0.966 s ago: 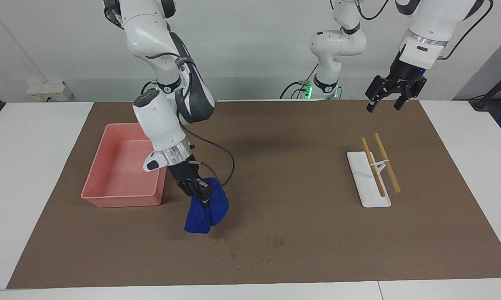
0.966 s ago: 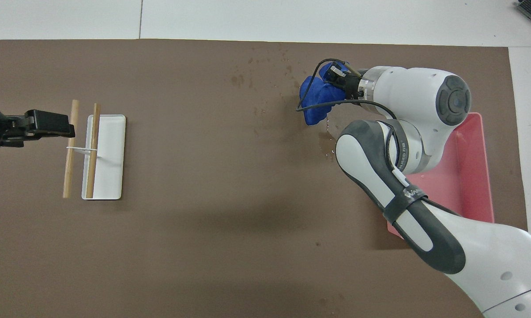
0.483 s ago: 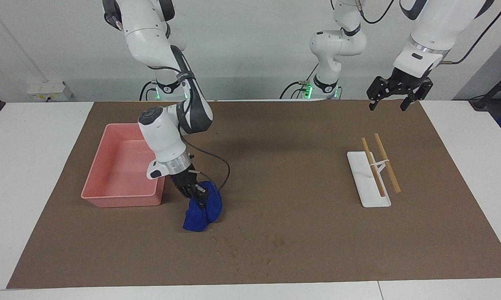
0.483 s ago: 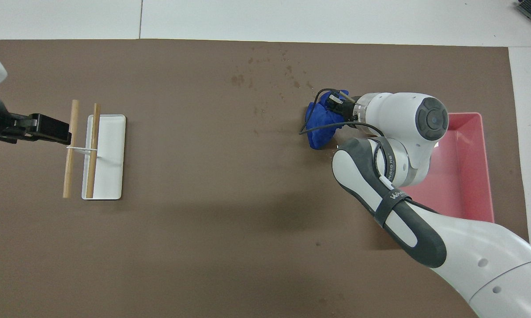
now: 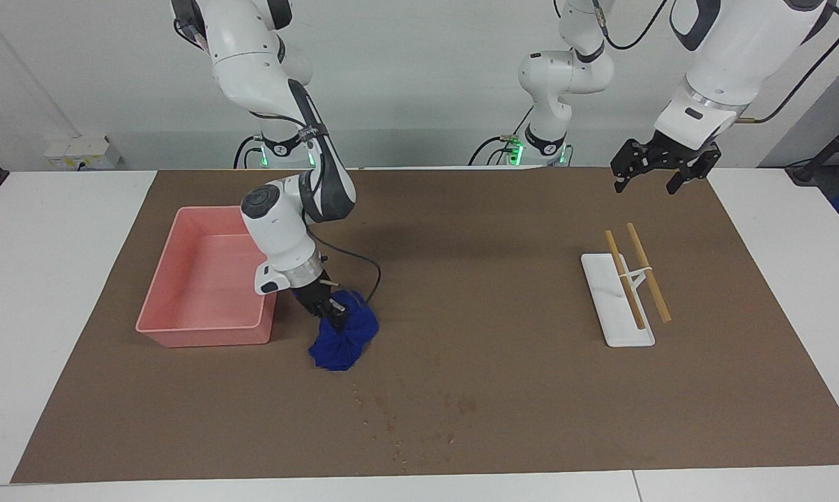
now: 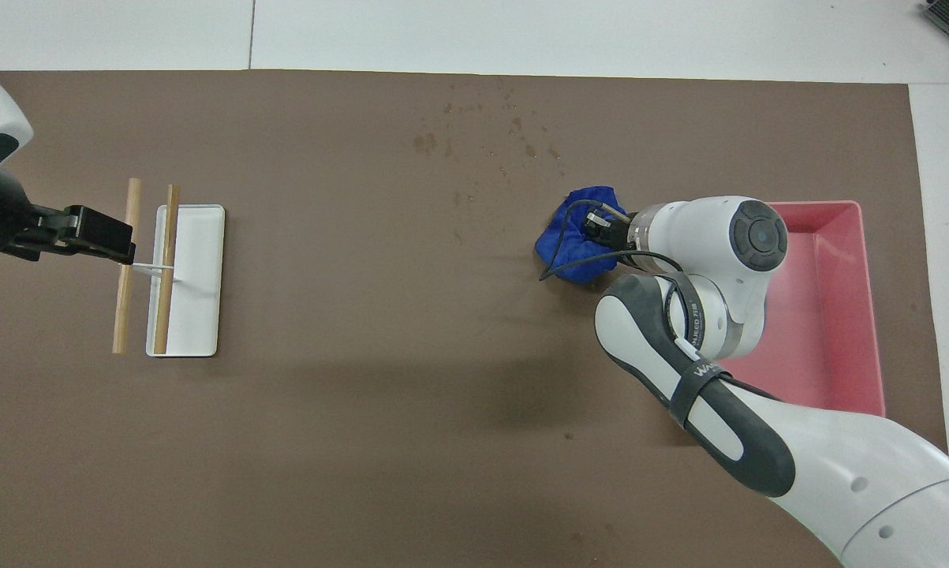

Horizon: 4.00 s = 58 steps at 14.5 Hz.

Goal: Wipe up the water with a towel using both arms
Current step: 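Rub the towel over the water spot with the right gripper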

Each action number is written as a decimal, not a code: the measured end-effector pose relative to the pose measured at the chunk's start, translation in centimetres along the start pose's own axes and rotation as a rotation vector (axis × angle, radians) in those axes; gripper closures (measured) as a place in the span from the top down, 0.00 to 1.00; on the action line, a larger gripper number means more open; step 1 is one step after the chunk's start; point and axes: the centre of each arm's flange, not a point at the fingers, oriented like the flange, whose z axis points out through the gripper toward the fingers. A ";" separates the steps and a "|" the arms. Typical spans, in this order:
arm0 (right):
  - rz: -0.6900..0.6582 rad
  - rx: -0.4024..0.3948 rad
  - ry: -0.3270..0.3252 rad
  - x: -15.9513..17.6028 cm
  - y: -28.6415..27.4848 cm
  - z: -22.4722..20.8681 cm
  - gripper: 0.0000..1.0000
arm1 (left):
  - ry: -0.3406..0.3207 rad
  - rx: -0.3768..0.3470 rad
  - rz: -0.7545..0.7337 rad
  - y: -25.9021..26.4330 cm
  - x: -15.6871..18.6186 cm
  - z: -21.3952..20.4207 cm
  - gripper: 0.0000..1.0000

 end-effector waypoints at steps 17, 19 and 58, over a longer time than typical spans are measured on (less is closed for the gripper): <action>-0.017 -0.178 -0.248 -5.5 3.0 -2.2 0.16 | -0.042 0.002 0.022 -1.3 -1.6 1.3 1.00; -0.021 -0.175 -0.247 -5.6 2.8 -3.2 0.16 | -0.042 0.002 0.022 -1.3 -1.6 1.3 1.00; -0.037 0.202 0.207 3.3 -6.5 -7.2 0.16 | 0.036 0.003 0.022 -1.3 -0.7 0.9 1.00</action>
